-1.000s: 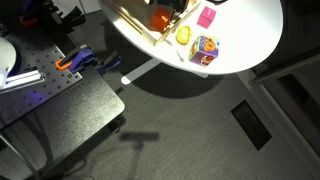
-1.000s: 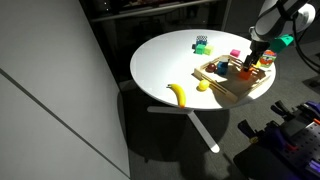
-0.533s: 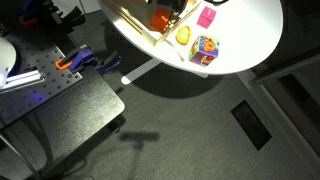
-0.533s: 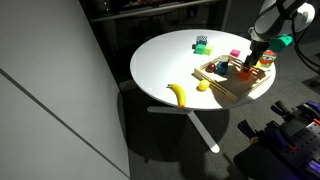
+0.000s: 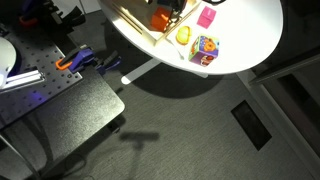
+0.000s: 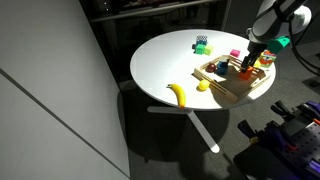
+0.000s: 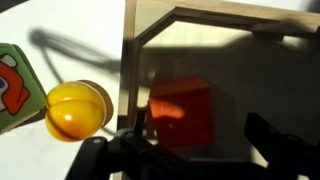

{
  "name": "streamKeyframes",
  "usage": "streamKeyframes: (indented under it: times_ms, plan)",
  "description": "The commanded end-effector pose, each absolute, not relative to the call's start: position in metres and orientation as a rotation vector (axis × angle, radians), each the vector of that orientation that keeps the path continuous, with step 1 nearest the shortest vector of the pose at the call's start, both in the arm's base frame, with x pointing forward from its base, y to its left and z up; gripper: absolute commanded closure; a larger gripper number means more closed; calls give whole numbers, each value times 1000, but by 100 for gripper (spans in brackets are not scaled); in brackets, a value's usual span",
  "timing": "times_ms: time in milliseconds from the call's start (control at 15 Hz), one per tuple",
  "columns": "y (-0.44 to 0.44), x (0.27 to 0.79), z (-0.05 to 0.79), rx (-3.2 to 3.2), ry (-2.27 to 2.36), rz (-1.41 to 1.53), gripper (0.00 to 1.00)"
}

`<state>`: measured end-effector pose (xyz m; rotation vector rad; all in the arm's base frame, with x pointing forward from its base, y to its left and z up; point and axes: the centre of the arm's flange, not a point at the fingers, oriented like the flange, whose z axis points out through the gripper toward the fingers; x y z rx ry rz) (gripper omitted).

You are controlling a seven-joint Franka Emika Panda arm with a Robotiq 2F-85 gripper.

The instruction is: Remove the orange toy block from the box

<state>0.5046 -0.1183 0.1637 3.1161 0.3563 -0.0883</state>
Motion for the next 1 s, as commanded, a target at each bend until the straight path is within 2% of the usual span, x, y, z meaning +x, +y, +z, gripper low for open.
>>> streamKeyframes:
  times_ms: [0,533,600,667,933]
  plan:
    - [-117,516,160,3095,337,-53,0]
    - [-119,521,141,3078,322,-90,0]
    - [-119,521,138,3078,320,-99,25]
    - [-120,522,138,3079,314,-107,25]
    - [-120,527,143,3090,266,-114,60]
